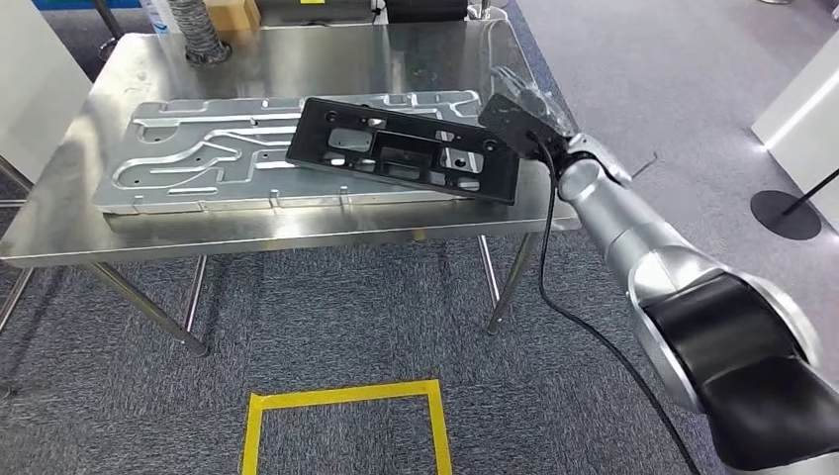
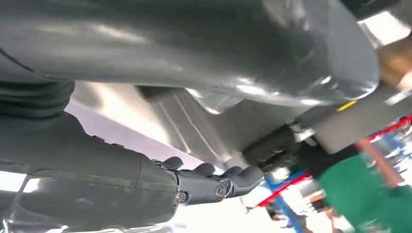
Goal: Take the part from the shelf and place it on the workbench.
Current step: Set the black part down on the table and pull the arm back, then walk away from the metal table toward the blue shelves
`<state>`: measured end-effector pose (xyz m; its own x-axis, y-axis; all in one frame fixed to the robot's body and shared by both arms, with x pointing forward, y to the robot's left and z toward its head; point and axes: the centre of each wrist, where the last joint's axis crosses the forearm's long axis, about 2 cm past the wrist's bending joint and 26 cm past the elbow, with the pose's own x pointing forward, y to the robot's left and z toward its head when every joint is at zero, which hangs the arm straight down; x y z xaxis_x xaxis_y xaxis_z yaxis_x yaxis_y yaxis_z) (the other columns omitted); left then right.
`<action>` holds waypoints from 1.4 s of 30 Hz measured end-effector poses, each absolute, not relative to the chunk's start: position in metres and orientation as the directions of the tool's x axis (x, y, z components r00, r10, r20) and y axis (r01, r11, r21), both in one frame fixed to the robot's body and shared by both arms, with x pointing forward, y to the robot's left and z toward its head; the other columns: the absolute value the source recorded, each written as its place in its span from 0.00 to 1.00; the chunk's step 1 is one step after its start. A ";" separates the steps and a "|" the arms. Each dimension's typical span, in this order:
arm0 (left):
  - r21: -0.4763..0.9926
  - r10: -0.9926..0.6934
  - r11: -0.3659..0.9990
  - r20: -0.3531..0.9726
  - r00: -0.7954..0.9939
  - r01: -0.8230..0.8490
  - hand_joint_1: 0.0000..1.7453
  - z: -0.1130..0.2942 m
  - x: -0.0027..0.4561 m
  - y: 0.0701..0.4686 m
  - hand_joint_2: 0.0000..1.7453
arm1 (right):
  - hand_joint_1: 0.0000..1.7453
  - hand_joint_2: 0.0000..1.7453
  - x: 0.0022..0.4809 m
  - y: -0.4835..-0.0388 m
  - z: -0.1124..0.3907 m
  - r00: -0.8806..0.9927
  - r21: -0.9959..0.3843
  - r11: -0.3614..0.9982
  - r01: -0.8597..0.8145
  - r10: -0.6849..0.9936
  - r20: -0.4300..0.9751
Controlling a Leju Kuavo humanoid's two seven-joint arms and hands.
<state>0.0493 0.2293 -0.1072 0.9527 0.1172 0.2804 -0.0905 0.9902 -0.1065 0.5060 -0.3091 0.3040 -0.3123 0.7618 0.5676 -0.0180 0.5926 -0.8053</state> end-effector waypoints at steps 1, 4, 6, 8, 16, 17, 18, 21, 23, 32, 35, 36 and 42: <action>-0.107 0.119 0.990 0.280 0.953 -0.092 0.00 -0.107 0.049 0.229 0.00 | 0.00 0.00 0.502 -0.312 0.288 -0.286 -0.774 0.633 -0.013 0.739 0.610; -0.111 0.123 0.989 0.276 0.953 -0.096 0.00 -0.107 0.047 0.230 0.00 | 0.00 0.00 0.484 -0.321 0.232 -0.177 -0.667 0.745 0.005 0.657 0.733; -0.112 0.123 0.989 0.272 0.954 -0.096 0.00 -0.108 0.045 0.230 0.00 | 0.00 0.00 0.463 -0.328 0.186 -0.090 -0.588 0.809 0.023 0.587 0.804; -0.109 0.121 0.989 0.266 0.956 -0.095 0.00 -0.108 0.042 0.231 0.00 | 0.00 0.00 0.433 -0.336 0.134 0.012 -0.513 0.858 0.042 0.513 0.858; -0.093 0.104 0.992 0.281 0.954 -0.081 0.00 -0.108 0.050 0.239 0.00 | 0.00 0.00 0.248 -0.362 -0.037 0.452 -0.338 0.921 0.193 0.222 0.864; -0.092 0.102 0.993 0.285 0.953 -0.079 0.00 -0.108 0.053 0.240 0.00 | 0.00 0.00 0.225 -0.364 -0.049 0.496 -0.329 0.920 0.213 0.188 0.847; -0.091 0.100 0.993 0.287 0.953 -0.077 0.00 -0.108 0.054 0.241 0.00 | 0.00 0.00 0.205 -0.366 -0.059 0.535 -0.322 0.918 0.233 0.155 0.831; -0.087 0.096 0.993 0.284 0.954 -0.074 0.00 -0.108 0.055 0.242 0.00 | 0.00 0.00 0.161 -0.364 -0.077 0.615 -0.301 0.911 0.282 0.069 0.785; -0.083 0.091 0.994 0.279 0.956 -0.071 0.00 -0.108 0.055 0.244 0.00 | 0.00 0.00 0.141 -0.357 -0.085 0.652 -0.269 0.915 0.301 0.008 0.758; -0.078 0.076 0.995 0.275 0.958 -0.057 0.00 -0.107 0.059 0.245 0.00 | 0.00 0.00 0.096 -0.303 -0.102 0.751 -0.056 0.932 0.358 -0.252 0.610; -0.077 0.076 0.995 0.272 0.959 -0.057 0.00 -0.108 0.059 0.245 0.00 | 0.00 0.00 0.089 -0.292 -0.104 0.763 -0.034 0.927 0.374 -0.286 0.579; -0.077 0.076 0.995 0.270 0.960 -0.057 0.00 -0.108 0.058 0.245 0.00 | 0.00 0.00 0.088 -0.291 -0.104 0.765 -0.032 0.926 0.376 -0.291 0.575; -0.077 0.075 0.995 0.266 0.961 -0.057 0.00 -0.108 0.057 0.245 0.00 | 0.00 0.00 0.084 -0.300 -0.105 0.768 -0.043 0.922 0.386 -0.295 0.568</action>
<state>0.0573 0.2448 -0.1077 0.9610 0.0754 0.2660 -0.0568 0.9954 -0.0772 0.0838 -0.3005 -0.1047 0.7684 -0.2955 0.5677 0.3858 0.9216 -0.0426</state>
